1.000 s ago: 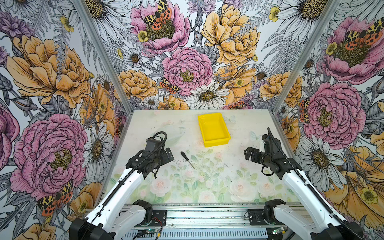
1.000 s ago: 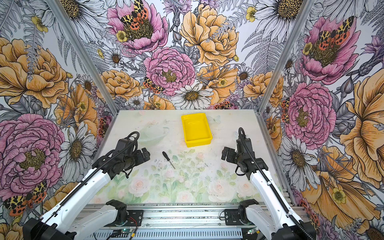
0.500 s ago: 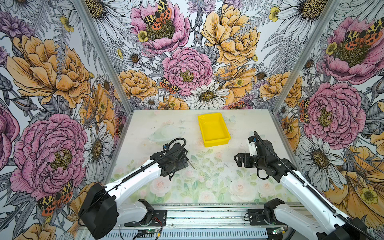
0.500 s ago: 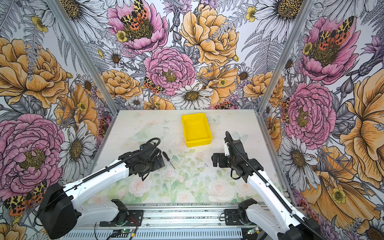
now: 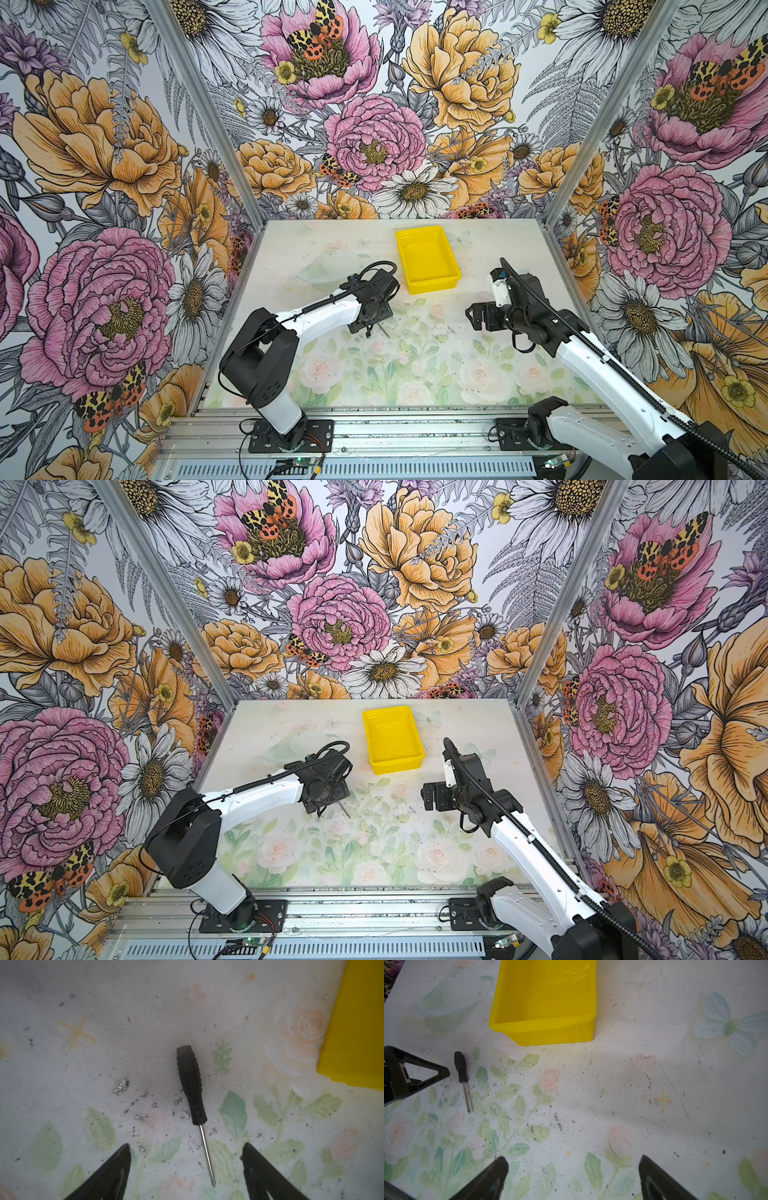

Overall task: Put the screwdriver in the bin
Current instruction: 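Lower the left gripper over the screwdriver handle and close on it, then lift the screwdriver with the left gripper and carry it over the yellow bin, then lower the screwdriver into the yellow bin and open the left gripper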

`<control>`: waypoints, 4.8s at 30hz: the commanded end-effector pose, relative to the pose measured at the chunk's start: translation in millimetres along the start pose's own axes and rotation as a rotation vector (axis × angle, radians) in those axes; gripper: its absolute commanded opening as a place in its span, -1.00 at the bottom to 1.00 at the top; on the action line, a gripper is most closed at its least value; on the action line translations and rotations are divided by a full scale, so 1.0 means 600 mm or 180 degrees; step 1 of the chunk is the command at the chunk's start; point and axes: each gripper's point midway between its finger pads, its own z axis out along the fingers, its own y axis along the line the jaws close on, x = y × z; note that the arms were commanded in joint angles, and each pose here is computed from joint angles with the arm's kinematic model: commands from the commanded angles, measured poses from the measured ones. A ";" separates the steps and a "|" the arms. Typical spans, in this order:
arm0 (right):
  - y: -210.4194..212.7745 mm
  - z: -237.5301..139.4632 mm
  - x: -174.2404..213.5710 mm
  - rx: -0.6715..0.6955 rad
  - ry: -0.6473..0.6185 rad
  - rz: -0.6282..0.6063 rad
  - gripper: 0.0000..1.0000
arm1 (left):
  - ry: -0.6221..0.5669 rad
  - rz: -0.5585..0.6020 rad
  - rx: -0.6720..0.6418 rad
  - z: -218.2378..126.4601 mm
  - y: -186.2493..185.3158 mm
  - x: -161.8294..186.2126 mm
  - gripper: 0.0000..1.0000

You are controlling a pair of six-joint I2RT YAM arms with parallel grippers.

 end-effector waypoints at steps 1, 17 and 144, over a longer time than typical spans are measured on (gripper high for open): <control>0.008 -0.008 -0.020 -0.0029 -0.0097 -0.0102 0.99 | -0.0139 -0.0085 0.0003 0.011 -0.010 -0.026 0.56; 0.002 -0.003 -0.011 0.0010 -0.0082 -0.0133 0.99 | -0.0018 -0.0120 -0.0207 0.085 -0.023 -0.030 0.20; -0.037 0.002 -0.123 0.0459 -0.0286 0.0167 0.99 | -0.0528 0.0719 0.1040 0.143 -0.424 -0.217 -0.66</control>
